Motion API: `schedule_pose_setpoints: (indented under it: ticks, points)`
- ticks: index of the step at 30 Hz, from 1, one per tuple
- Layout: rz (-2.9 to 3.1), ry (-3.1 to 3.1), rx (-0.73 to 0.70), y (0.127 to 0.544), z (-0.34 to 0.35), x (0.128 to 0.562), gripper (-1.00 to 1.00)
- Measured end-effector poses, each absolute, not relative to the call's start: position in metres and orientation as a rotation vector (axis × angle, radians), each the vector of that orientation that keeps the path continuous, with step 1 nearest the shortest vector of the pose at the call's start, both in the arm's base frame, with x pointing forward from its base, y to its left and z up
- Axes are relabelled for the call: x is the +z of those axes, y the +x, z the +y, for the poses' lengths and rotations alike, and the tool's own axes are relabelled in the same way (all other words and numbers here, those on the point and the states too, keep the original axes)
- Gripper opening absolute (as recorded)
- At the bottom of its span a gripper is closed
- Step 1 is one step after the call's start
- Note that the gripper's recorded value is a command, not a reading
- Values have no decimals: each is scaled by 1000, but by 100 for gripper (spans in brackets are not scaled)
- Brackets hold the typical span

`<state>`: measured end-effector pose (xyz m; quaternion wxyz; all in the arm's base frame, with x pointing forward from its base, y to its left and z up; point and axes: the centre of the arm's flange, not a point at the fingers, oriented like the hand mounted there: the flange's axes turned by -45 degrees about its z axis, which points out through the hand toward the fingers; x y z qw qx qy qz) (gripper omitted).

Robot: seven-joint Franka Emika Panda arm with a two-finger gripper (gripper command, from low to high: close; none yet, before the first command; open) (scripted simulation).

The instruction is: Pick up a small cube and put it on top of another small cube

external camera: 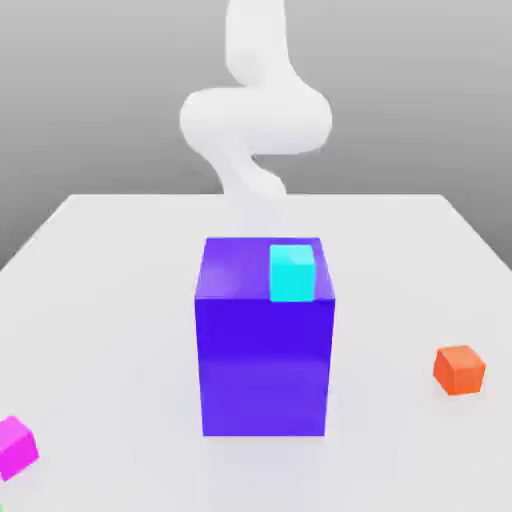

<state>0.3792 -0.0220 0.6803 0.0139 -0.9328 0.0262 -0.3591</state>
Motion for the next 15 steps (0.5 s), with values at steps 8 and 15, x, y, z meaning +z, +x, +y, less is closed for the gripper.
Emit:
schedule_pose_setpoints:
  ticks: [8,15]
  points:
    - [308,-2942,-801,459,-100,562,0]
    - [530,-2958,-544,488,-172,444,0]
